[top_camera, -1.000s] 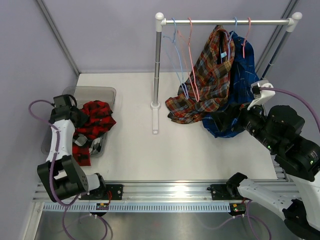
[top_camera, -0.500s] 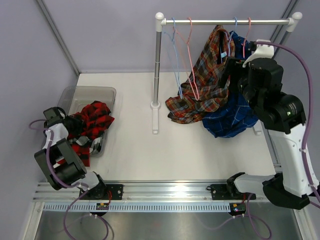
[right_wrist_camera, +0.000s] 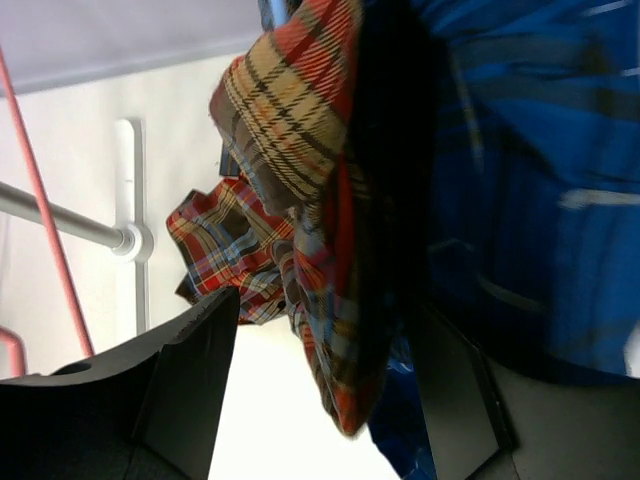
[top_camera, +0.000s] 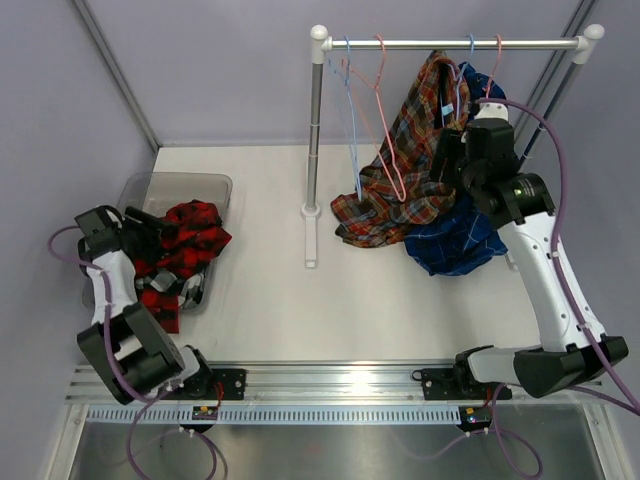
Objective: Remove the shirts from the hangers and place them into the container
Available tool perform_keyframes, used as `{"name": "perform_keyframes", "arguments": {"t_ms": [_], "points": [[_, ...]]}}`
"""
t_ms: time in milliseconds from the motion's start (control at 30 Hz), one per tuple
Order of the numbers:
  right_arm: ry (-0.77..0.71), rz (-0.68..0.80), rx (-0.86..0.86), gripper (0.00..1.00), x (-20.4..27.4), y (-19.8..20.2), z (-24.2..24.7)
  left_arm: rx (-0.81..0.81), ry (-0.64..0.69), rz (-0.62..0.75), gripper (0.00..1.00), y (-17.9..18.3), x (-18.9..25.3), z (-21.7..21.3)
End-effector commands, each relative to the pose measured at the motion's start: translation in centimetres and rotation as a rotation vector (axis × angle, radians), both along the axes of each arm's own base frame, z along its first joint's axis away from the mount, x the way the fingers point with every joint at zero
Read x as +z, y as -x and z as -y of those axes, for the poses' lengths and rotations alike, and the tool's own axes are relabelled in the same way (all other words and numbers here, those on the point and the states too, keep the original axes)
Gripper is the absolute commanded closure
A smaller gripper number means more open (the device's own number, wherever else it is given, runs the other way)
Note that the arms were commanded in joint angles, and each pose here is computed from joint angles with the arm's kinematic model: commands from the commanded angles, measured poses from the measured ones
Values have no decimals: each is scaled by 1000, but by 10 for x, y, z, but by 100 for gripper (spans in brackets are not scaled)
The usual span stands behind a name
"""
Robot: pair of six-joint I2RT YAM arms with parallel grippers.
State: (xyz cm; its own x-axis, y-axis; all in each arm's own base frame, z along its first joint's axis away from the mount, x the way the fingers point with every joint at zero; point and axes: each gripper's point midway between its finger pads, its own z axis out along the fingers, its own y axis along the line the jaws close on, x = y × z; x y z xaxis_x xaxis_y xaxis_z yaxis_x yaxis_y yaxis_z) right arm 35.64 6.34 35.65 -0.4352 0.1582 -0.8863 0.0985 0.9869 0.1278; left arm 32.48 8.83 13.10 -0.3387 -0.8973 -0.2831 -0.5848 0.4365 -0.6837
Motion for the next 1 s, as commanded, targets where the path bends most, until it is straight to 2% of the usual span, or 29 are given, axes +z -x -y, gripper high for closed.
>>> {"name": "perform_keyframes", "arguments": {"t_ms": [0, 33, 67, 167, 200, 267, 300, 400, 533, 700, 800, 933, 967], "points": [[-20, 63, 35, 27, 6, -21, -9, -43, -82, 209, 32, -5, 84, 7], [-12, 53, 37, 30, 0, -25, -10, -55, -101, 251, 29, -5, 100, 10], [-9, 59, 32, 40, 1, -28, -10, -66, -124, 297, 24, -6, 121, 13], [-6, 81, 41, 55, 8, -31, -11, -126, -205, 470, 18, 1, 184, 35], [-5, 87, 37, 68, 11, -31, -10, -150, -232, 523, 14, 4, 202, 43], [6, 101, 38, 92, 18, -31, -8, -222, -273, 647, 12, 14, 244, 70], [10, 108, 39, 100, 22, -29, -7, -269, -289, 713, 8, 17, 260, 86], [12, 138, 59, 100, 38, -22, -8, -428, -341, 947, 5, 42, 313, 138], [8, 210, 105, 100, 76, -4, -9, -688, -356, 1061, 5, 64, 339, 202], [-10, 247, 154, 100, 108, 18, -11, -906, -362, 953, 8, 57, 308, 259], [-37, 257, 171, 100, 117, 35, -12, -962, -397, 906, 9, 56, 297, 283], [-102, 190, 212, 100, 100, 57, -20, -1008, -424, 897, 9, 58, 300, 312], [-117, 174, 222, 100, 94, 63, -22, -999, -451, 916, 9, 58, 313, 314]]}}
